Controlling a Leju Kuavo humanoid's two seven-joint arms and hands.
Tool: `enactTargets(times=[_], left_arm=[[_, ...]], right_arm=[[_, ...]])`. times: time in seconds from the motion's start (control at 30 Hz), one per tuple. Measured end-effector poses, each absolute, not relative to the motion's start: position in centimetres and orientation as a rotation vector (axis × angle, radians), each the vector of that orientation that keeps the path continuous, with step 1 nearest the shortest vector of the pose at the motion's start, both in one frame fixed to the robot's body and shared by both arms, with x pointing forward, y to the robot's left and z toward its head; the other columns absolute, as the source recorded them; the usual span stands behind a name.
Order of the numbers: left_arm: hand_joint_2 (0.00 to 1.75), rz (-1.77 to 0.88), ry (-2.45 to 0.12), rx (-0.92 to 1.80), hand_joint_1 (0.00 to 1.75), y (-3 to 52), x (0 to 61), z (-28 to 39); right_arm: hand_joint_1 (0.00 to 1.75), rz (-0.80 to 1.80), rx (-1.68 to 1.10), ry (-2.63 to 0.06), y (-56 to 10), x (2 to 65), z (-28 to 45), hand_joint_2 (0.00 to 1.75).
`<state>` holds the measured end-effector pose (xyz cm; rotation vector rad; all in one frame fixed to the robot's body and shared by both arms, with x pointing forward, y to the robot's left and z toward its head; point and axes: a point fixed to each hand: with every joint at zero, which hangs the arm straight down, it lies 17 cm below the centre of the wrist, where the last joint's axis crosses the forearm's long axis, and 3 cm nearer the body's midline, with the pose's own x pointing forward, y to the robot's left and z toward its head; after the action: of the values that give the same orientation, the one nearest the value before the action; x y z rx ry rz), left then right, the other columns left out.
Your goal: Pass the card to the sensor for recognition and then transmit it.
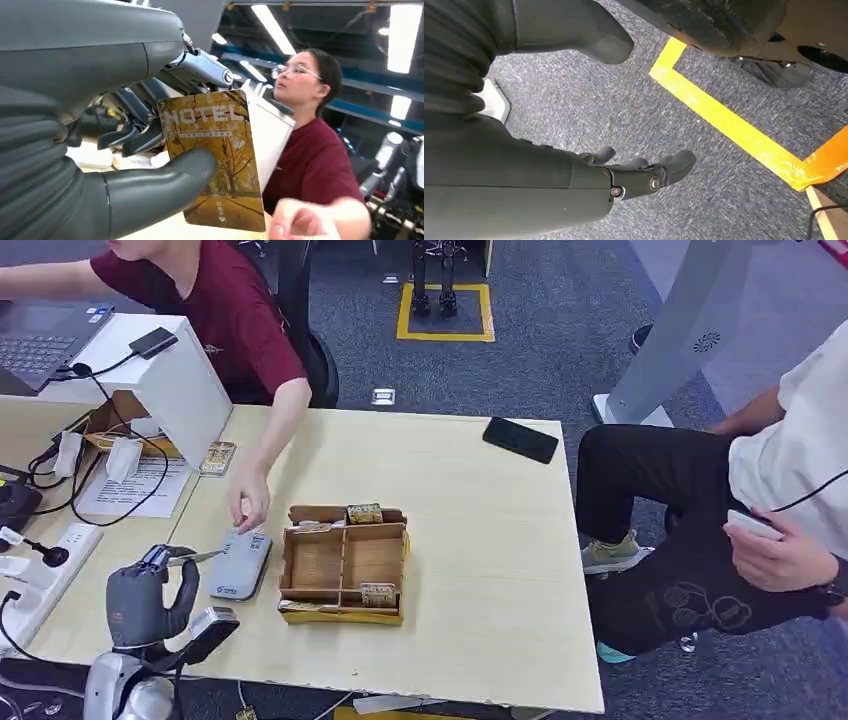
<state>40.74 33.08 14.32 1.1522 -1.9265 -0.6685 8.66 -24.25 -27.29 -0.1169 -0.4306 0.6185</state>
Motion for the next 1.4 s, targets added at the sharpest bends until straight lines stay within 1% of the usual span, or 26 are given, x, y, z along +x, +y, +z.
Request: enactTargets(times=[0.07,0.23,0.37,0.7,1.2,1.4], left_arm=[[1.75,-0.566,-1.912,1.073,1.75,33.6,41.0,13.9],[1.75,-0.342,-1.837,0.697,1.75,32.8,42.4,11.4],[1.75,-0.261,-1.800,0.571,1.75,32.0,43.3,11.0],[1.75,-0.198,-1.739,0.527,1.75,31.9,44.7,10.4],[1.75,-0.191,-1.696,0.528,1.75,31.6,45.1,9.2],[1.75,-0.223,-1.641,0.571,1.75,31.4,45.5,8.1]], right_arm=[[0.00,0.613,-0.120,-0.431,-24.3,8.7,-27.3,1.75],[0.00,0.588,-0.131,-0.432,-24.5,8.8,-27.3,1.75],[0.00,0.582,-0.130,-0.432,-24.3,8.8,-27.3,1.75],[0.00,0.583,-0.132,-0.431,-24.1,8.7,-27.3,1.75],[0.00,0.582,-0.138,-0.430,-24.1,8.8,-27.3,1.75],[0.00,0.583,-0.139,-0.426,-24.1,8.7,-27.3,1.75]])
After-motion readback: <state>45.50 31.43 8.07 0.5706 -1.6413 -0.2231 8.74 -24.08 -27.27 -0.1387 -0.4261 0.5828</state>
